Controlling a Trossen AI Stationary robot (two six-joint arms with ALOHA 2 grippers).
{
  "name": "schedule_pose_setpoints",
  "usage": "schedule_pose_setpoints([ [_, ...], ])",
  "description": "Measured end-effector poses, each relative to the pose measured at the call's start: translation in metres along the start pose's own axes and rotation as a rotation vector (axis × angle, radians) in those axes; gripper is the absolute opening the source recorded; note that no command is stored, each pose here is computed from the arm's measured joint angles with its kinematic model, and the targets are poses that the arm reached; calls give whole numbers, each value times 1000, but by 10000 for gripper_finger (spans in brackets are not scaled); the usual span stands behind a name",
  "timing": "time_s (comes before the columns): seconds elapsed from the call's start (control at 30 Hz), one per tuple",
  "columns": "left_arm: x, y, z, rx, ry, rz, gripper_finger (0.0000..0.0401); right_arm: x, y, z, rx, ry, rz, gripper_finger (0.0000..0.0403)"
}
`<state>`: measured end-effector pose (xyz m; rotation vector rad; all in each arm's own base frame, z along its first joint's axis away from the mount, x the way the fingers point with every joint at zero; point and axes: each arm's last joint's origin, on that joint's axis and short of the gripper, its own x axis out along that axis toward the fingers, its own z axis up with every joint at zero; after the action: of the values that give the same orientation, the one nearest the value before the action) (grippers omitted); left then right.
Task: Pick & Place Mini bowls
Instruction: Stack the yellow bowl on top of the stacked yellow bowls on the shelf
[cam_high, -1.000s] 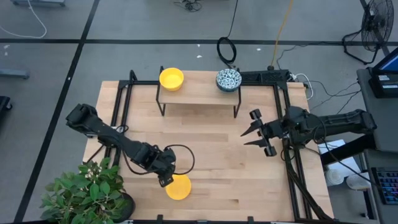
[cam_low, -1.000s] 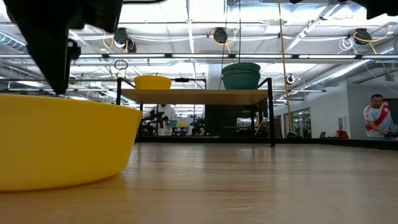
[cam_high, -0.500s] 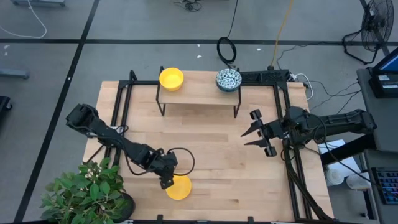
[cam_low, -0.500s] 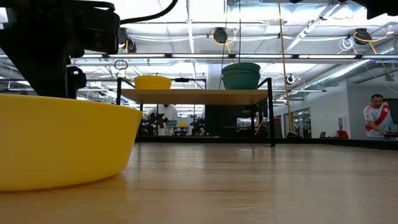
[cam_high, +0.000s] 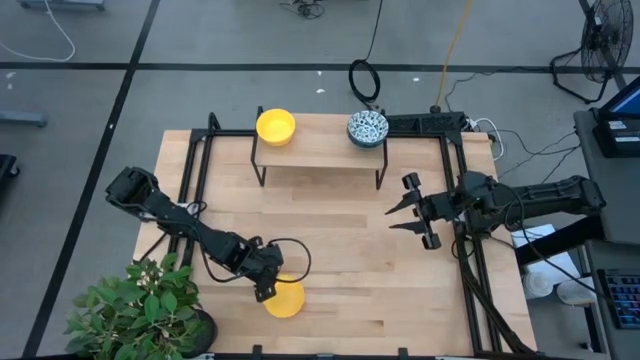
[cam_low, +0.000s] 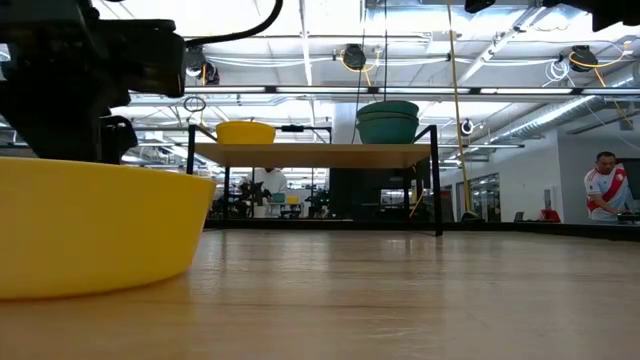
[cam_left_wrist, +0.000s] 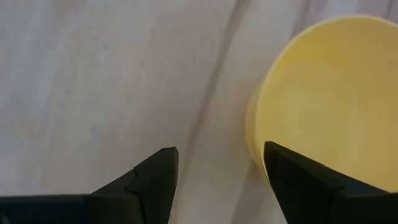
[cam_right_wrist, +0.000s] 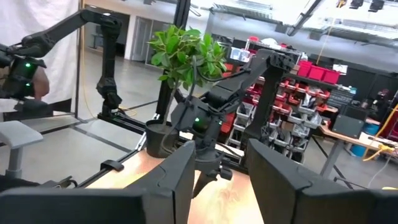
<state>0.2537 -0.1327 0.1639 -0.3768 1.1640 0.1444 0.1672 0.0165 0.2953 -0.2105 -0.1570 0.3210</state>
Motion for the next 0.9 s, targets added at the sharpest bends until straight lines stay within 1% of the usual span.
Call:
schedule_pose_setpoints([
  [0.1, 0, 1, 1, 21, -30, 29, 239, 0, 0, 0, 0, 2, -1, 131],
  [0.2, 0, 1, 1, 36, -30, 29, 214, 0, 0, 0, 0, 2, 0, 130],
  [0.3, 0, 1, 0, 39, -12, 20, 159, 0, 0, 0, 0, 2, 0, 130],
  [0.47, 0, 2, 0, 36, 1, 25, 31, 0, 0, 0, 0, 4, 1, 130],
  [0.5, 0, 3, 0, 29, 2, 25, 17, 0, 0, 0, 0, 4, 1, 130],
  [0.6, 0, 4, 3, 24, -4, 16, 11, 0, 0, 0, 1, 4, 1, 130],
  [0.7, -3, 2, 9, 59, -40, -39, 6, 0, 0, 0, 0, 4, 1, 130],
  [0.8, -20, -1, 22, 89, -107, -64, 5, 0, 0, 0, -5, 3, 1, 130],
  [0.9, -49, -3, 42, 92, -226, -62, 5, 0, 0, 0, -8, 3, 1, 130],
])
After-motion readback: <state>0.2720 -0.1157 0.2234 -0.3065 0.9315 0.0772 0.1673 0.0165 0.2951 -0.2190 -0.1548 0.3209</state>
